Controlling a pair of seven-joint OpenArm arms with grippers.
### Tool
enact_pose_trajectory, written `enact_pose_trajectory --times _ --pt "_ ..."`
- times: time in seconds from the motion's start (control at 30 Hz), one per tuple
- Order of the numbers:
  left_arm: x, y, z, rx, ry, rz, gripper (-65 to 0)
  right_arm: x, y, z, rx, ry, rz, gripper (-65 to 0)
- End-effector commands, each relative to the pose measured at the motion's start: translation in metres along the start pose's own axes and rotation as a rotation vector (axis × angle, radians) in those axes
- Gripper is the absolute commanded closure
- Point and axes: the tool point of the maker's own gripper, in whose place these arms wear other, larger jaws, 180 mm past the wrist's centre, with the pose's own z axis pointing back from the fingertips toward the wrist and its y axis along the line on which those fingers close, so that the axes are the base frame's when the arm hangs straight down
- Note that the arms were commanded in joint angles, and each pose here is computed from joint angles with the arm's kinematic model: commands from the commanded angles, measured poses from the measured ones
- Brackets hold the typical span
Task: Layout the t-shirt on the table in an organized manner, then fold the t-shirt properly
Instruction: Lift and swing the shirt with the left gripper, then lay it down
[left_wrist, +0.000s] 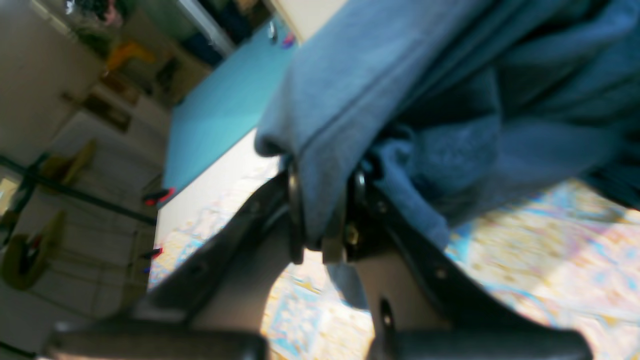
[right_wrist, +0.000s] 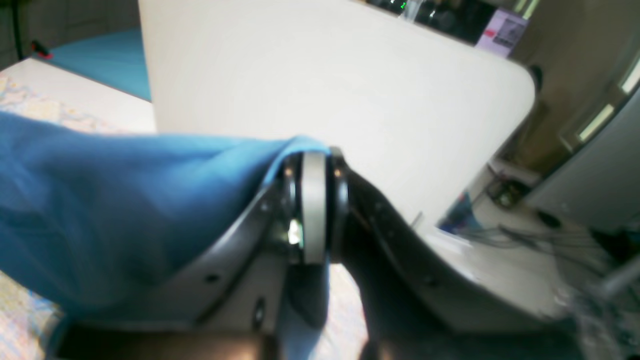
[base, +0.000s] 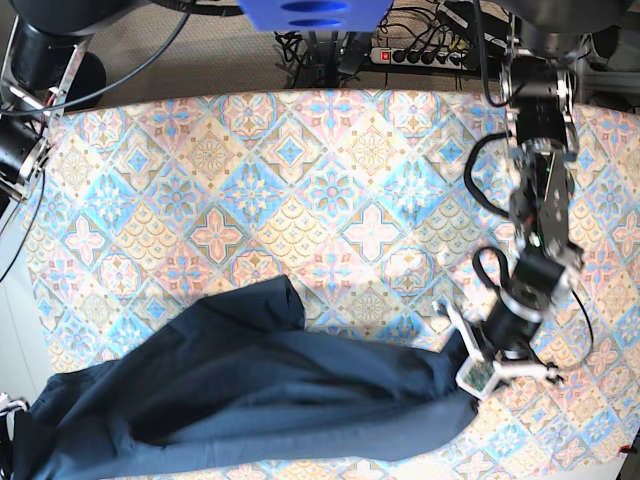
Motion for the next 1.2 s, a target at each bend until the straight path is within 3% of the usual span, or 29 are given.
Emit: enact_pose_trajectory --times 0.0,0.3,0.53,0.73,1.03,1.17 --pt "0.012 0.011 0.005 0.036 -0.039 -0.013 -1.6 0.028 -0.013 0.017 -0.025 -0.073 0.026 0.0" --pt "-0.014 0.017 0.024 0.068 0.0 0.053 -1.3 0.024 -0.024 0.075 -0.049 -0.153 -0.097 0.0" --pt "-0.022 -0.009 0.028 -0.025 -0.002 0.121 -1.2 0.03 0.004 0.117 -0.018 -0.165 -0.022 0.0" --pt "-0.053 -0.035 0.038 -0.078 0.074 0.15 -1.2 0.019 0.028 0.153 -0.026 -0.086 0.087 0.0" --pt "-0.117 -0.076 0.072 -0.171 0.247 0.167 -1.2 0.026 0.033 0.182 -0.018 -0.119 0.041 0.0" --pt "-0.137 -0.102 0.095 -0.227 0.263 0.192 -1.2 0.024 0.033 0.185 -0.024 -0.108 0.041 0.0"
